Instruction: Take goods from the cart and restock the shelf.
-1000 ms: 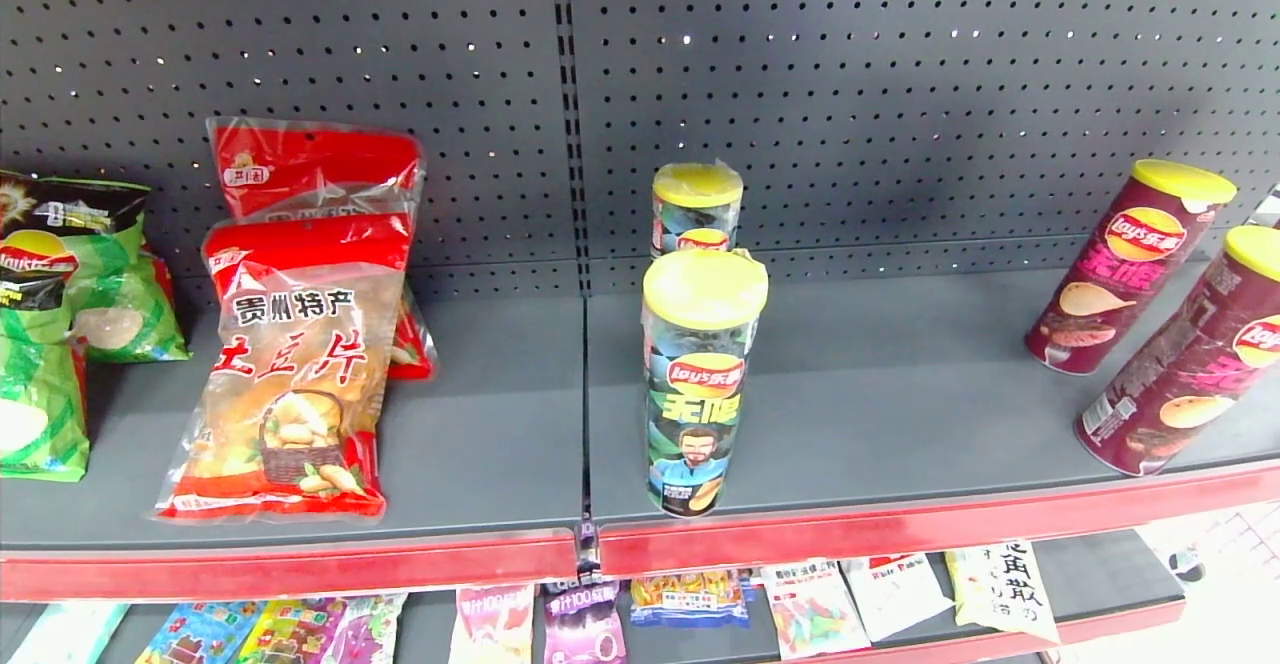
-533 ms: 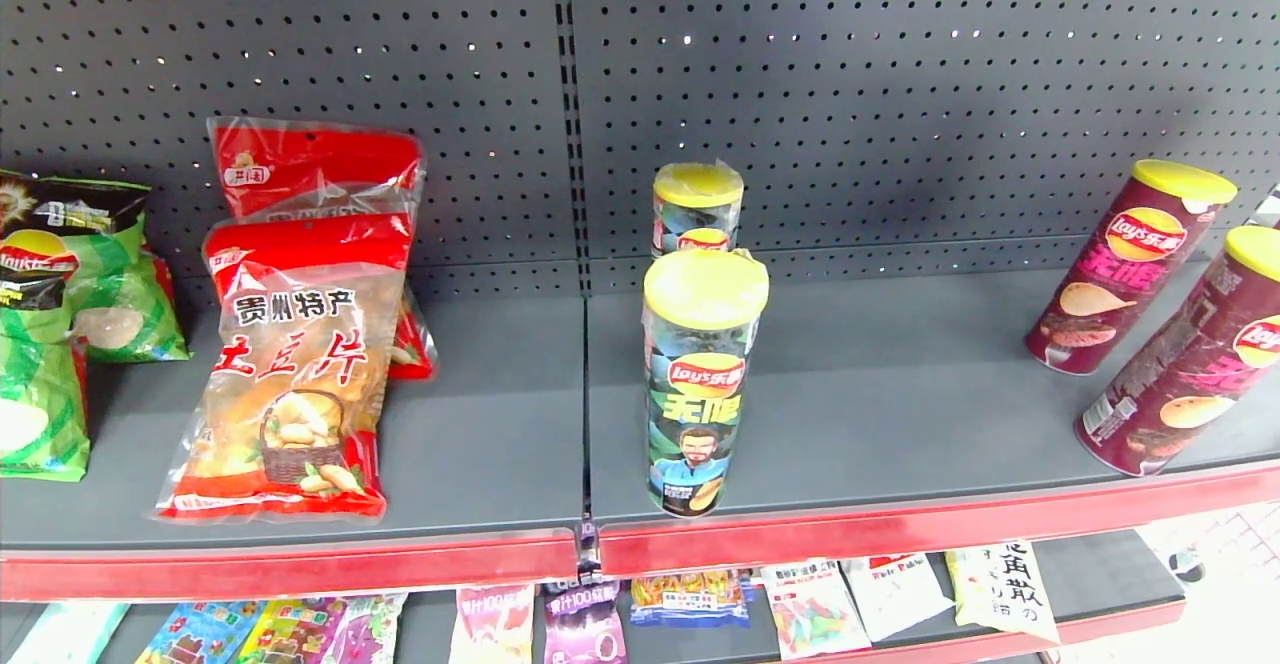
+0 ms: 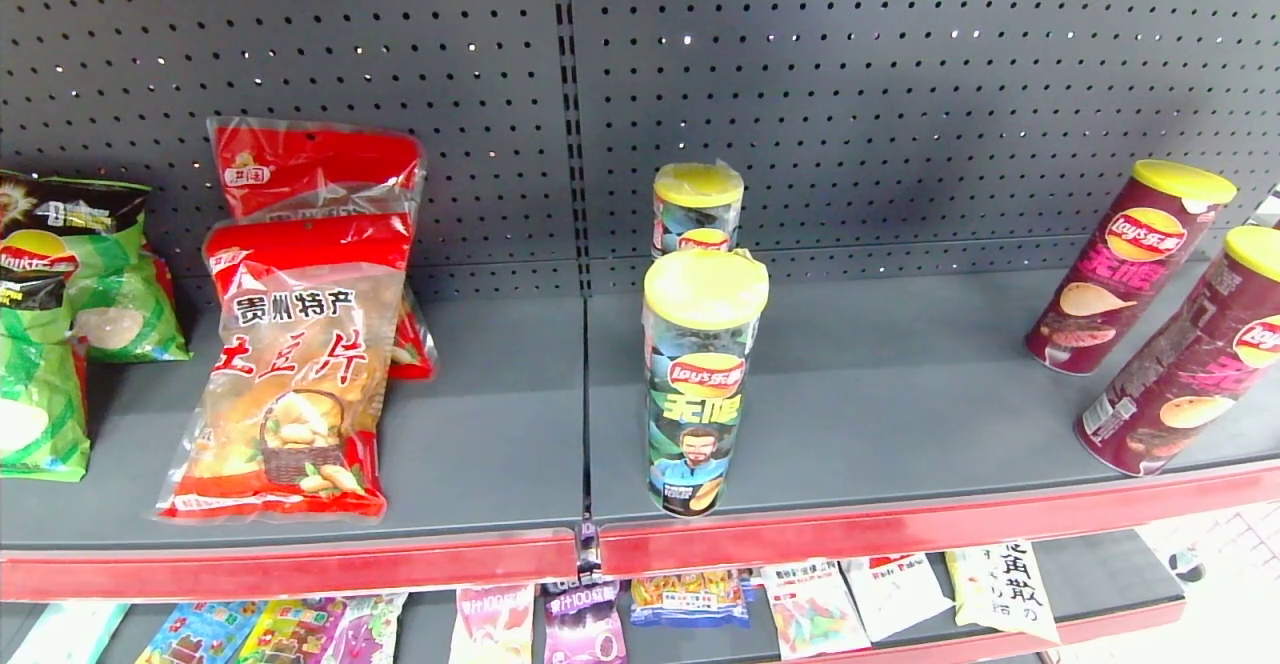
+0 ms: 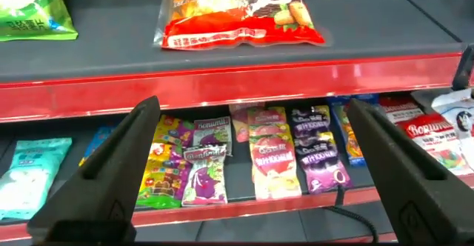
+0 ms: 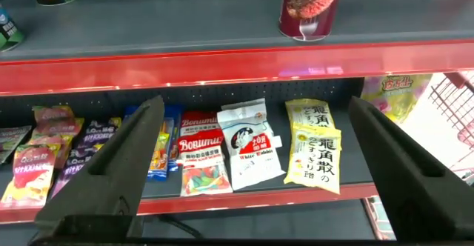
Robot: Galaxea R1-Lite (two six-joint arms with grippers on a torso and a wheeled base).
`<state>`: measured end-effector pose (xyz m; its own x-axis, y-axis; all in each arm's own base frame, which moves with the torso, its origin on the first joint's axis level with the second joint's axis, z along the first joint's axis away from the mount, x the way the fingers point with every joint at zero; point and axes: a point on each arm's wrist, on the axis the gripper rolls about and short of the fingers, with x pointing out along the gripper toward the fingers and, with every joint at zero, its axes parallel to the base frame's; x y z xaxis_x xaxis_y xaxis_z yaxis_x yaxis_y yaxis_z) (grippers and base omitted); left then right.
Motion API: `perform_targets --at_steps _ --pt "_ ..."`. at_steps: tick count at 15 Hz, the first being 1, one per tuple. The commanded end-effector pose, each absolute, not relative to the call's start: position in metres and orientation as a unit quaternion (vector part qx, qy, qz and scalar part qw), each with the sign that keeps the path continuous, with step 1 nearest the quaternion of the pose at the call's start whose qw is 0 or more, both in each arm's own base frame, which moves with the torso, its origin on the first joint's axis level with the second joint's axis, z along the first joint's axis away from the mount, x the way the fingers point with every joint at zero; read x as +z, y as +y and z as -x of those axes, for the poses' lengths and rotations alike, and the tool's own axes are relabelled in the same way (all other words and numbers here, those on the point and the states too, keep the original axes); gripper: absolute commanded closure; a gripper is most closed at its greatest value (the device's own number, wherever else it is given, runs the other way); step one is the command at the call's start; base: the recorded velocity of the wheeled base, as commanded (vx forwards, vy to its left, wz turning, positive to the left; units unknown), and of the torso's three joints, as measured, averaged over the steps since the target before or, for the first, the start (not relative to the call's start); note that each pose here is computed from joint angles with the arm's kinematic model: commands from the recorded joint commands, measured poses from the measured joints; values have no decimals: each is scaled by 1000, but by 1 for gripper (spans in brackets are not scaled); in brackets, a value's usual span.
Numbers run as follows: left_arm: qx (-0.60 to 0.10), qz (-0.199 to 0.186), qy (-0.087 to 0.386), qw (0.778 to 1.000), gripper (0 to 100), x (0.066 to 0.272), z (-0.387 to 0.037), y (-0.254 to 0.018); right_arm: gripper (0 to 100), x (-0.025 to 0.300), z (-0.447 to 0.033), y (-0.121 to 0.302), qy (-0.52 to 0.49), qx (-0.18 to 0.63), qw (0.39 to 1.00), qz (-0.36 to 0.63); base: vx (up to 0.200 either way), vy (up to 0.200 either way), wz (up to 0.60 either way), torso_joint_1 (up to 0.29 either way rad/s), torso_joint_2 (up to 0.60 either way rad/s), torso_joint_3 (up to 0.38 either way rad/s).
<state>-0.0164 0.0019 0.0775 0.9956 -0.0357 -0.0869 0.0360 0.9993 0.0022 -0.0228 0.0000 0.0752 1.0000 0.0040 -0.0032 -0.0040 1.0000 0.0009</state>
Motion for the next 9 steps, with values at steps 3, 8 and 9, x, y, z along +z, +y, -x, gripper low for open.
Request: perform_targets --at_steps 3,8,9 --pt "16 -3 46 999 0 78 16 1 0 75 23 0 2 2 1000 0 0 0 0 0 0 0" --pt "13 2 0 1000 0 76 23 1 0 75 23 0 2 3 1000 0 0 0 0 0 0 0" --pt "11 -2 0 1000 0 76 23 1 0 75 23 0 2 3 1000 0 0 0 0 0 0 0"
